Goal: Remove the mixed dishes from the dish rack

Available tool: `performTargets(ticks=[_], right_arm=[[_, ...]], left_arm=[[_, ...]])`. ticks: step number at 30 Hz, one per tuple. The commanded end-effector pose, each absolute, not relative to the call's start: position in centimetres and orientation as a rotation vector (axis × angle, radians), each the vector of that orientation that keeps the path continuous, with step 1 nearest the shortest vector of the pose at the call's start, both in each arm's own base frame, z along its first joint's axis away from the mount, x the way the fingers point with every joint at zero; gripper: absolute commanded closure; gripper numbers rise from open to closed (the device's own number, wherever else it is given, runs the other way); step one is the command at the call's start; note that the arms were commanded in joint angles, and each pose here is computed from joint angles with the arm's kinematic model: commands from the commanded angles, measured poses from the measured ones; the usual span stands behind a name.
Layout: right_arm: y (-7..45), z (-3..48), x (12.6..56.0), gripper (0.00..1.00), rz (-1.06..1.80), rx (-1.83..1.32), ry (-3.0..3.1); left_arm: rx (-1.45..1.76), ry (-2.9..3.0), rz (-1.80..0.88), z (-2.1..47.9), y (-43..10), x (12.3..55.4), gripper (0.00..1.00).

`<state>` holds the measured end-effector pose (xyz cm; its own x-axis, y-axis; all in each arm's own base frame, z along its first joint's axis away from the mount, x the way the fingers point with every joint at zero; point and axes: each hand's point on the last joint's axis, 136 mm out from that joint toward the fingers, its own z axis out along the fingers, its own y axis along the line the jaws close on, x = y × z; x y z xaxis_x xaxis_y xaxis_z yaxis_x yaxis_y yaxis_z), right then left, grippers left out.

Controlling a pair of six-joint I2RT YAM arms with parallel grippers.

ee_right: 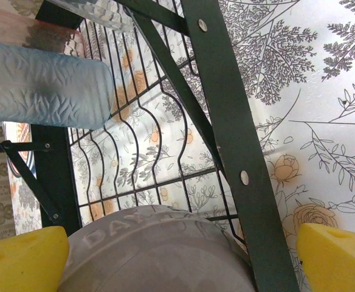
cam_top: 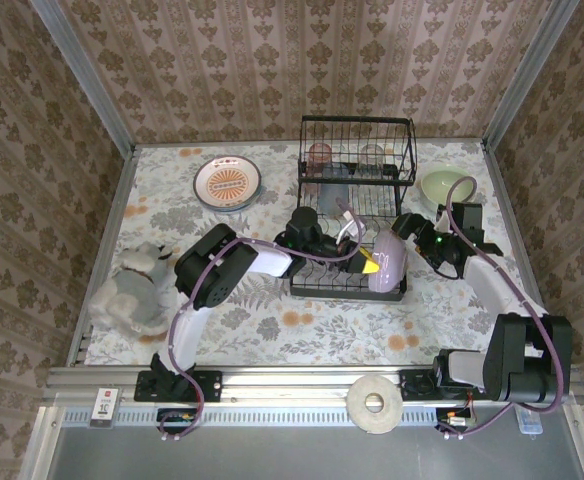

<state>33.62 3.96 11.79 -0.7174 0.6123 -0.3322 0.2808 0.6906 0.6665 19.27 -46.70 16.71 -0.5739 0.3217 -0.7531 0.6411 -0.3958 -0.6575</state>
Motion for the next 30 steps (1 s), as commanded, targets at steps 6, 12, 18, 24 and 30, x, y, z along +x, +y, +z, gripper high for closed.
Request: performTargets(ticks=[6,12,18,24,30], right_arm=[[3.5,12.3,33.8,0.03,0.757,0.681,2.383],[3.3,11.9,33.9,0.03,0.744,0.690,2.396],[3.7,11.0,34.2,0.03,0.775,0.695,2.417],[3.6,11.2,34.1,0.03,0.765,0.684,2.428],[3.6,10.9,34.4,0.03,0.766,0.691,2.433]], left_arm=[[1.635,0.976,-1.880,20.9,-44.5,16.9,1.00],[1.671,0.872,-1.837,22.0,-44.3,16.1,1.00],[1.588,0.813,-1.694,21.4,-44.7,16.6,1.00],[1.490,0.805,-1.554,21.4,-45.9,17.6,1.00],[1.459,0.805,-1.551,22.1,-47.3,16.2,1.00]])
